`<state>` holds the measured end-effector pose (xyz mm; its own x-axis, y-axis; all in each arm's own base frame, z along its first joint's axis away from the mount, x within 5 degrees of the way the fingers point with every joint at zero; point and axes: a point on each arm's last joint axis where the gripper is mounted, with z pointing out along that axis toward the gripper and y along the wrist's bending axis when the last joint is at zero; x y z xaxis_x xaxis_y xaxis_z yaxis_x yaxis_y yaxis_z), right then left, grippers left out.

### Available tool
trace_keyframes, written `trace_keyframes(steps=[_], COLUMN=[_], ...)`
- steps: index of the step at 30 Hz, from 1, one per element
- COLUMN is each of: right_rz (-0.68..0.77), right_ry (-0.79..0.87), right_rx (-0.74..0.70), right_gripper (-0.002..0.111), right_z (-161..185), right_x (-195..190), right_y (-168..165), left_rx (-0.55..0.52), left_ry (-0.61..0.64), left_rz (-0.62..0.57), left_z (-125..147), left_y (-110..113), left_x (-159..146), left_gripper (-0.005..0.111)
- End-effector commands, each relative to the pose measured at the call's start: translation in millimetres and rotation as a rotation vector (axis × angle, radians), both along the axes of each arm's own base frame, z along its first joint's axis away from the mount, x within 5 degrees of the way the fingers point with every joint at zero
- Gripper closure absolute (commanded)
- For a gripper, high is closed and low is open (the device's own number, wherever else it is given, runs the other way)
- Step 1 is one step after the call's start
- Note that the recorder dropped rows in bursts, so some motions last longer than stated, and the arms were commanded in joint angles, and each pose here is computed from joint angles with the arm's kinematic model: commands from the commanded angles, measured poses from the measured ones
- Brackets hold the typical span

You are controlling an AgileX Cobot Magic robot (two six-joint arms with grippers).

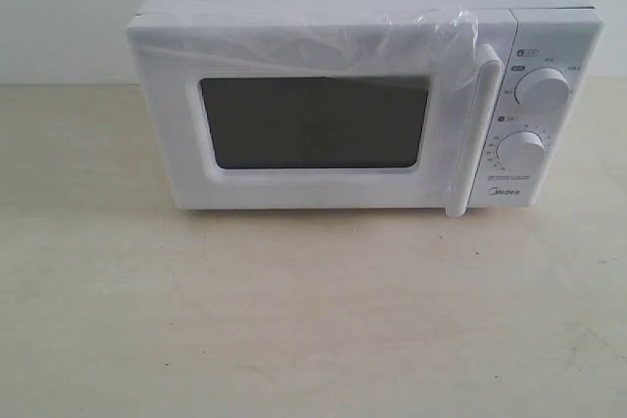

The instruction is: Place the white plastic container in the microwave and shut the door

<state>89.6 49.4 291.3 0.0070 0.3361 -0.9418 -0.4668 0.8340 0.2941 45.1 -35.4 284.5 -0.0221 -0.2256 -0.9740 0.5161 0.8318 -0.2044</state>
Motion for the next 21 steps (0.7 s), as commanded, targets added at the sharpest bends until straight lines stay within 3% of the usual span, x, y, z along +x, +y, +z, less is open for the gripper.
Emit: trace_keyframes(steps=[1, 9, 13, 18, 21], right_rz=[0.007, 0.008, 0.008, 0.008, 0.008], right_ry=[-0.005, -0.003, -0.003, -0.003, -0.003], right_rx=[-0.013, -0.011, -0.011, -0.011, -0.011], right_gripper=[0.108, 0.108, 0.108, 0.108, 0.108], right_z=[-0.5, -0.6, -0.6, -0.6, -0.6], right_x=[-0.7, -0.8, -0.8, -0.8, -0.8], right_y=[0.3, 0.4, 0.4, 0.4, 0.4], left_rx=[-0.014, -0.014, 0.267, 0.365, 0.492], left_ry=[0.010, 0.010, -0.131, -0.202, -0.322], left_rz=[0.004, 0.004, 0.049, 0.064, 0.119], left_z=[-4.3, -4.3, -6.0, -5.3, -3.0], left_y=[0.5, 0.5, 1.8, 2.7, 7.4], left_x=[0.4, 0.4, 1.4, -0.8, -7.4], left_gripper=[0.102, 0.102, 0.102, 0.102, 0.102])
